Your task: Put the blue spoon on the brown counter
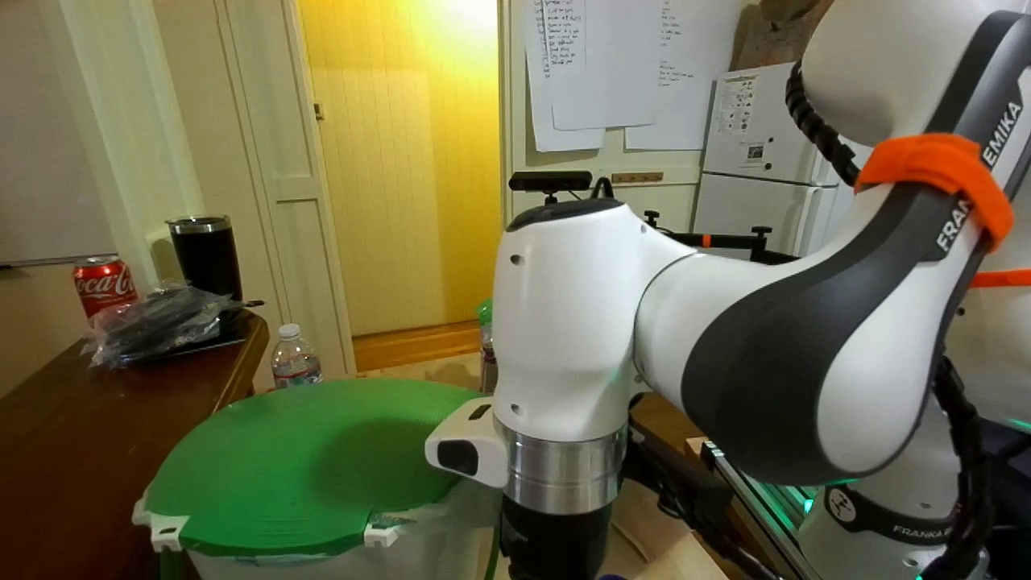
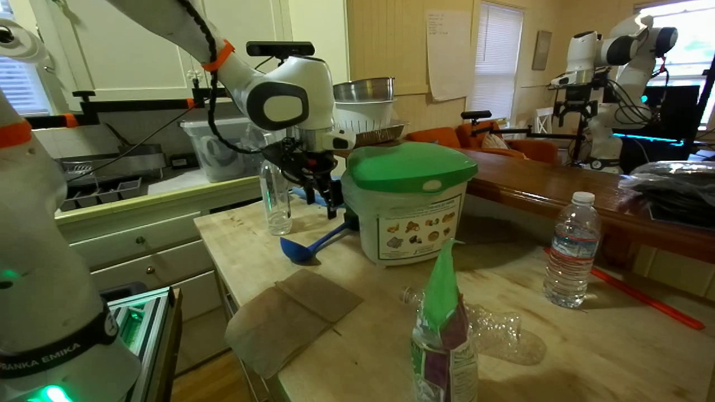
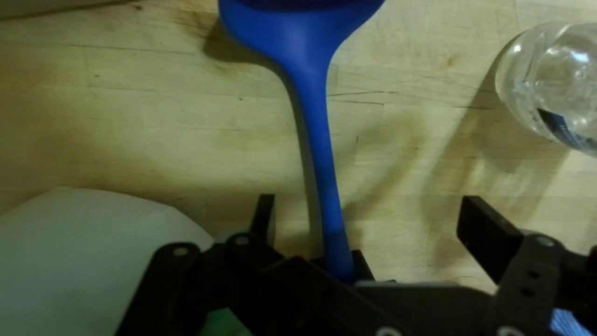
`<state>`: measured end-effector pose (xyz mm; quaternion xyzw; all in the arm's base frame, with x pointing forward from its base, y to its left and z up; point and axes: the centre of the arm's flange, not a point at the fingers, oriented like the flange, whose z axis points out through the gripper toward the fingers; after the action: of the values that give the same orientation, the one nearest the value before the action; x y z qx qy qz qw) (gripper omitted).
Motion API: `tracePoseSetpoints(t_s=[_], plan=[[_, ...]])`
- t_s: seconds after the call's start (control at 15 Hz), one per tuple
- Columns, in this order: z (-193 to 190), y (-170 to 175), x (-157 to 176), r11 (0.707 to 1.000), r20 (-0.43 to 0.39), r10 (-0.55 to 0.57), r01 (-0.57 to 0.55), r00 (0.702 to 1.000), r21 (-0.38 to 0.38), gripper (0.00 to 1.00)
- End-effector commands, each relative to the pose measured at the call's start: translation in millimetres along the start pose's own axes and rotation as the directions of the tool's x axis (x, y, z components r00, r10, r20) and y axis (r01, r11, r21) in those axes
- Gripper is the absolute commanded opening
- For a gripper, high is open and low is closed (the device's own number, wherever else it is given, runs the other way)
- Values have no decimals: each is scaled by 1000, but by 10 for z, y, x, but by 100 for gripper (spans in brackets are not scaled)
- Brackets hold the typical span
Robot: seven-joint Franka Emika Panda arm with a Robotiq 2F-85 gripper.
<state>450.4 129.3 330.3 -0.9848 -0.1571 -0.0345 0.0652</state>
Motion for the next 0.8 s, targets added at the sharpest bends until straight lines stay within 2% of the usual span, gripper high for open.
tracePoseSetpoints(t_s=[0.0, 0.13, 0.2, 0.33, 0.53, 0.67, 0.73], plan=[[277, -26, 58, 997, -31, -26, 28, 999, 75, 100], [363, -38, 35, 997, -25, -26, 28, 999, 65, 100], [357, -32, 34, 999, -17, -27, 27, 999, 29, 100], [366, -26, 9, 999, -13, -39, 39, 999, 6, 100], [396, -23, -17, 998, -14, -56, 56, 998, -3, 100], [303, -72, -19, 998, -39, -61, 60, 997, -31, 100], [218, -116, -23, 998, -47, -18, 15, 999, -60, 100]])
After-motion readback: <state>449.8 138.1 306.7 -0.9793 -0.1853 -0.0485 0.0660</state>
